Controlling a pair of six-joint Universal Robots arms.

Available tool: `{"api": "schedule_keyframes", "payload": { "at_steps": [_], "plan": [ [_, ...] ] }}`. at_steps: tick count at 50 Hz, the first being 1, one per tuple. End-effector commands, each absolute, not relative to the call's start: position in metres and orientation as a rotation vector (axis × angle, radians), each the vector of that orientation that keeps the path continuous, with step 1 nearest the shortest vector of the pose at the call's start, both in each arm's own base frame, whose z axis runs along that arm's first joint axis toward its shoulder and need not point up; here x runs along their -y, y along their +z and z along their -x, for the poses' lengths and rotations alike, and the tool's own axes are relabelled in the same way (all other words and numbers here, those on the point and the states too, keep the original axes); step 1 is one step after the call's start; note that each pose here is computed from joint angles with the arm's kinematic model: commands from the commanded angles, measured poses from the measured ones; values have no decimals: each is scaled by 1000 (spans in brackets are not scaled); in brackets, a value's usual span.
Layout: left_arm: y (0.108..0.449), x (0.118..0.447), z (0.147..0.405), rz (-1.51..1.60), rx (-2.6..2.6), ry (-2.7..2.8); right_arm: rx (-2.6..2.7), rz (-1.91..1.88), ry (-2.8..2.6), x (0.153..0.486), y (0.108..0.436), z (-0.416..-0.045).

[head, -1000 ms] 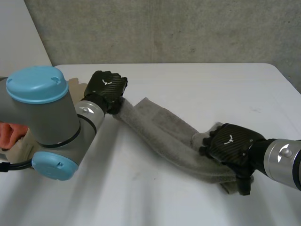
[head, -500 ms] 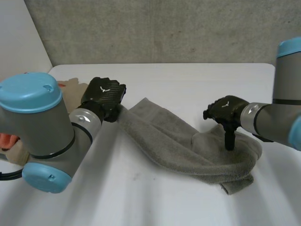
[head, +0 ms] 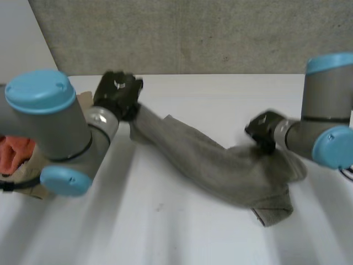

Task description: Fold the laundry.

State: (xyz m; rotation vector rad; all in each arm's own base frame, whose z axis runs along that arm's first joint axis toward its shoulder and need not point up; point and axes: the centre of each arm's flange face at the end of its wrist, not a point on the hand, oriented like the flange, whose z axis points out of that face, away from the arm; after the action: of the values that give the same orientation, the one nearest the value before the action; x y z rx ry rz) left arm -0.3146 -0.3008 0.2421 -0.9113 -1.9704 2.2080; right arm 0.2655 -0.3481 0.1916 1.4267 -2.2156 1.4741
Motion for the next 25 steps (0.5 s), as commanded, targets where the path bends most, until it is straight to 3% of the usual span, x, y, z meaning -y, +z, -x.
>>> {"api": "schedule_keyframes", "payload": {
  "at_steps": [1, 4, 9, 13, 16, 25],
  "plan": [
    [344, 338, 324, 694, 1522, 2676, 1907, -964, 2131, 386, 312, -271],
    [387, 346, 313, 498, 1329, 2862, 1734, -774, 2397, 383, 367, -268],
    [417, 335, 308, 385, 1168, 2943, 1604, -695, 2550, 372, 398, -264],
    [397, 329, 308, 442, 1248, 2898, 1675, -746, 2486, 364, 373, -262],
    [361, 324, 309, 533, 1381, 2820, 1727, -807, 2432, 354, 357, -260],
    [247, 274, 301, 882, 1784, 2473, 2055, -1233, 1864, 309, 214, -238]
  ]
}}
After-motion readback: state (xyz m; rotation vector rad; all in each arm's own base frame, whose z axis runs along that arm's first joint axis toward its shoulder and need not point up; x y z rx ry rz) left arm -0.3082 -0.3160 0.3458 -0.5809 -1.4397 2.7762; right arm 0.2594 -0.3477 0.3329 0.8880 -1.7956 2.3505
